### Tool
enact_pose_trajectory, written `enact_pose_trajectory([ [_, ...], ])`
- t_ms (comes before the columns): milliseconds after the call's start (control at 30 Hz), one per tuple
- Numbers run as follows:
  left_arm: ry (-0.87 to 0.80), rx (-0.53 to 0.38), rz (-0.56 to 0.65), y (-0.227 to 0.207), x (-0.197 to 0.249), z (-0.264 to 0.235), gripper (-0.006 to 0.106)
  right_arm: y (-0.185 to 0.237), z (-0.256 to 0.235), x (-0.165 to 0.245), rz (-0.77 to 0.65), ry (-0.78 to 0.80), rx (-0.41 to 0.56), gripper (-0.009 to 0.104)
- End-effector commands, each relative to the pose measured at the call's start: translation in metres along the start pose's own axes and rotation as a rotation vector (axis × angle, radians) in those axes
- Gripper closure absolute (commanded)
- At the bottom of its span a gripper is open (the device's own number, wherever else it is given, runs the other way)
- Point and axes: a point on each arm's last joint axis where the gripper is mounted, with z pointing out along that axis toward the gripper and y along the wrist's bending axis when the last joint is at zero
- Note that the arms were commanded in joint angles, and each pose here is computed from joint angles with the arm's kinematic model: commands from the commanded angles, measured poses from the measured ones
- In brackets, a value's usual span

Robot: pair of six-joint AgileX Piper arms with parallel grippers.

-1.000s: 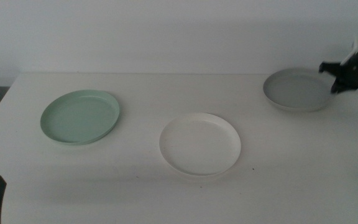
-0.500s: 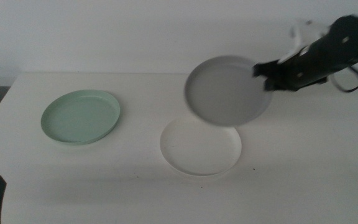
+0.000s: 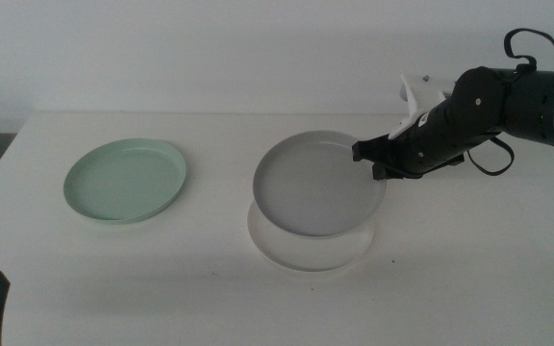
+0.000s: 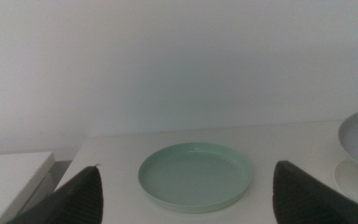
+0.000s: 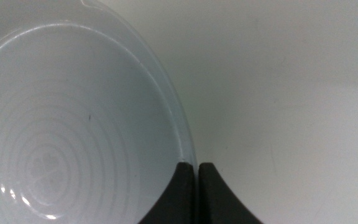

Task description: Stack the three bowls on top of each other.

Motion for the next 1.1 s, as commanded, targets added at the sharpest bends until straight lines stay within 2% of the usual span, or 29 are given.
enact_pose_trajectory([
  [0, -0.019, 0.004, -0.004, 0.000, -0.002, 0.000, 0.007, 0.004, 0.001, 0.003, -0.002, 0.010, -0.006, 0.098],
  [700, -0.019, 0.004, 0.000, 0.000, -0.002, 0.000, 0.007, 0.008, 0.014, 0.022, -0.010, -0.003, -0.007, 0.095],
  [933, -0.019, 0.004, 0.000, 0.000, -0.002, 0.000, 0.007, 0.008, 0.014, 0.022, -0.007, 0.000, -0.007, 0.073],
  [1000, -0.019, 0.004, -0.004, 0.000, -0.002, 0.000, 0.007, 0.008, 0.013, 0.022, -0.022, 0.005, -0.006, 0.057],
  [1033, -0.019, 0.004, -0.004, 0.000, -0.002, 0.000, 0.007, 0.009, 0.012, 0.021, -0.034, 0.017, -0.005, 0.044],
  [1067, -0.019, 0.004, -0.004, 0.000, -0.002, 0.000, 0.007, 0.010, 0.010, 0.021, -0.047, 0.034, -0.006, 0.025],
])
